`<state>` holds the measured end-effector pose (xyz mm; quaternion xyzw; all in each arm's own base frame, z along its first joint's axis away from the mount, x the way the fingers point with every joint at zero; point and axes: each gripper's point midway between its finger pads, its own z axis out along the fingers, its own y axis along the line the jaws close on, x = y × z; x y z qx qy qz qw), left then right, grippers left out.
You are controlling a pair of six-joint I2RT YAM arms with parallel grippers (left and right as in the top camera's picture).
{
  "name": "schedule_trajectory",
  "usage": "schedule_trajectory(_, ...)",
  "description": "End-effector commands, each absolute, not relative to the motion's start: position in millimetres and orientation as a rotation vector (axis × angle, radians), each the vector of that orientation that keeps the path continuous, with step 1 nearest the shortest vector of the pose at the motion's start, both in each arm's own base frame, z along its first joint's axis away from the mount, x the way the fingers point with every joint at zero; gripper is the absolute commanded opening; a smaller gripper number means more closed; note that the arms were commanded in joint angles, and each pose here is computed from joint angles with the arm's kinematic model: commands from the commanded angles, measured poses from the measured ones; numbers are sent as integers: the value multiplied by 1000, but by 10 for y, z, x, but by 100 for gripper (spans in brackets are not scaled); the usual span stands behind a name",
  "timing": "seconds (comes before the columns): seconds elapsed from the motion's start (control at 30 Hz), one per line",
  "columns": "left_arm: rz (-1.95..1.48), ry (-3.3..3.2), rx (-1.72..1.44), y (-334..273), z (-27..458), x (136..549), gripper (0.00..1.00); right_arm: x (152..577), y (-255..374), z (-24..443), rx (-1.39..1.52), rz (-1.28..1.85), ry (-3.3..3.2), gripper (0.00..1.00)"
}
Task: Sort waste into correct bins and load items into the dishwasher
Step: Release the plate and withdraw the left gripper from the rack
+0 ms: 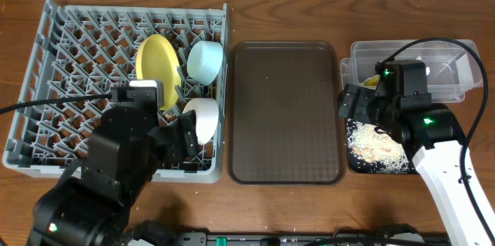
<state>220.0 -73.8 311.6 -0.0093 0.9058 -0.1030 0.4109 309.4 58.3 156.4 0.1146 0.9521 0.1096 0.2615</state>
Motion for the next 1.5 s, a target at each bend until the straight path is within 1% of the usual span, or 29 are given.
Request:
schedule_trajectory(0.0,-292,2282,-32,-762,3155,2183,89,3124,567,1660,303,286,2547,99)
schedule_trajectory(0.1,-191,2266,-68,-615,3159,2213,90,3124,567,1660,302,285,2547,99)
schedule_trajectory(0.13,-170,2259,-78,-583,3167,2224,94,3124,567,1660,302,285,2547,99)
schedule_trajectory(0.23,-125,2226,-108,-510,3216,2269,95,3124,567,1660,303,286,2547,99)
schedule_trajectory(0.37,-60,2098,-194,-361,3397,2431,95,3124,567,1660,303,286,2547,99)
schedule_trajectory(0.5,-111,1954,-214,-271,3526,2550,95,3124,567,1660,303,286,2547,99)
schedule_trajectory(0.63,-184,1827,-137,-260,3521,2590,96,3124,567,1660,302,286,2547,99)
schedule_trajectory(0.83,-210,1667,-141,-140,3238,2524,96,3124,567,1660,303,286,2547,99)
schedule_trajectory(1.17,-210,1497,-127,-102,2600,2325,96,3124,567,1660,302,286,2547,99)
schedule_trajectory(1.3,-211,1494,-127,-103,2322,2325,96,3123,567,1661,303,286,2547,99)
schedule_trajectory(1.47,-206,1537,-133,-102,1953,2428,96,3124,567,1660,302,285,2547,99)
